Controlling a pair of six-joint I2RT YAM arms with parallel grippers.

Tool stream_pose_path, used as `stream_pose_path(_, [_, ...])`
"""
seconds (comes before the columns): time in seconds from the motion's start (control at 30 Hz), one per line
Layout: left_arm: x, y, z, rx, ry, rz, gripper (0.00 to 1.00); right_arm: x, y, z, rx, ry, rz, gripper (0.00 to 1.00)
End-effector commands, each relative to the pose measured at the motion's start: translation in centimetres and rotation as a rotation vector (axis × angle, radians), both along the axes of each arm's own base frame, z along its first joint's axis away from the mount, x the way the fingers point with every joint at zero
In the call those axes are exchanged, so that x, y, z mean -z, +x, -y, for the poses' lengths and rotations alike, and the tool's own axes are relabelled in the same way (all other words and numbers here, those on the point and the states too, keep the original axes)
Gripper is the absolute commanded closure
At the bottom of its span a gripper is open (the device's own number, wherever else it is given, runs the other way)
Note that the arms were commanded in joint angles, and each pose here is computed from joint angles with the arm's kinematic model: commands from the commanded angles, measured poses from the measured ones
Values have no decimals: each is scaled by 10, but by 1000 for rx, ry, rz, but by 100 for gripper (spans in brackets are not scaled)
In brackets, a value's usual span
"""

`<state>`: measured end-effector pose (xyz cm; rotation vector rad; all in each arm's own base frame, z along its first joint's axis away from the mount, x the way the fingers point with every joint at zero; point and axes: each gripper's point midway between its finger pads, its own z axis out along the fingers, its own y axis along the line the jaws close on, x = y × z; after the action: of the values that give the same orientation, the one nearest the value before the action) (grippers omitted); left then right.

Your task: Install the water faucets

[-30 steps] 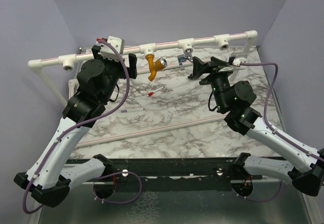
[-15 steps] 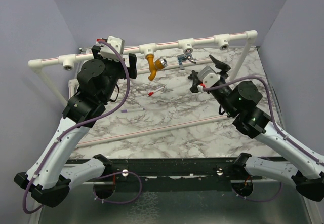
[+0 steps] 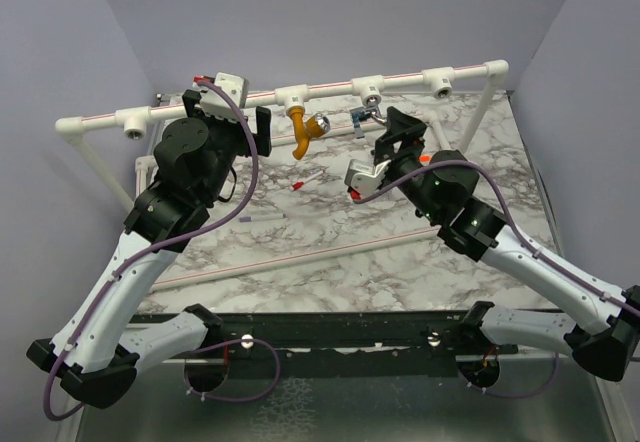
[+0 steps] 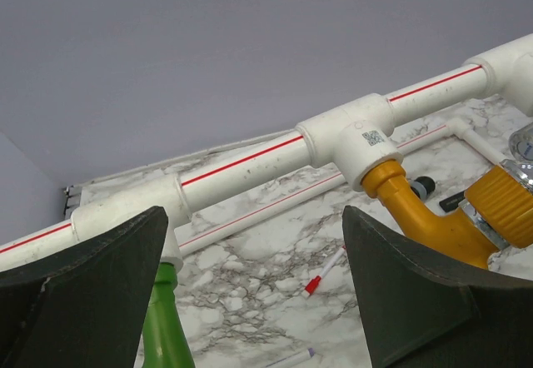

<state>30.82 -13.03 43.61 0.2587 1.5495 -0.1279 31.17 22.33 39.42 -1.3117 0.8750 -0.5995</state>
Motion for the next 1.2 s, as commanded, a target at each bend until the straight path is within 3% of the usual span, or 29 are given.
stream_pose_path(0.0, [1, 0, -4, -24, 15, 10, 13, -13, 12, 3, 63, -132, 104, 17])
stream_pose_path(0.33, [2, -1, -4, -28, 21, 12, 12, -14, 31, -4, 135, -181, 189, 19])
stream_pose_path(0.63, [3, -1, -1, -23, 31, 15, 12, -10, 39, -12, 141, -176, 189, 35])
stream_pose_path(0.8, [3, -2, -1, -25, 37, 19, 12, -7, 44, -16, 144, -147, 173, 47])
stream_pose_path(1.07, [2, -4, -1, -27, 40, 26, 11, -14, 47, -17, 154, -53, 167, 73])
stream_pose_path(1.17, [3, -4, -1, -31, 43, 25, 11, -20, 47, -20, 137, 75, 128, 92])
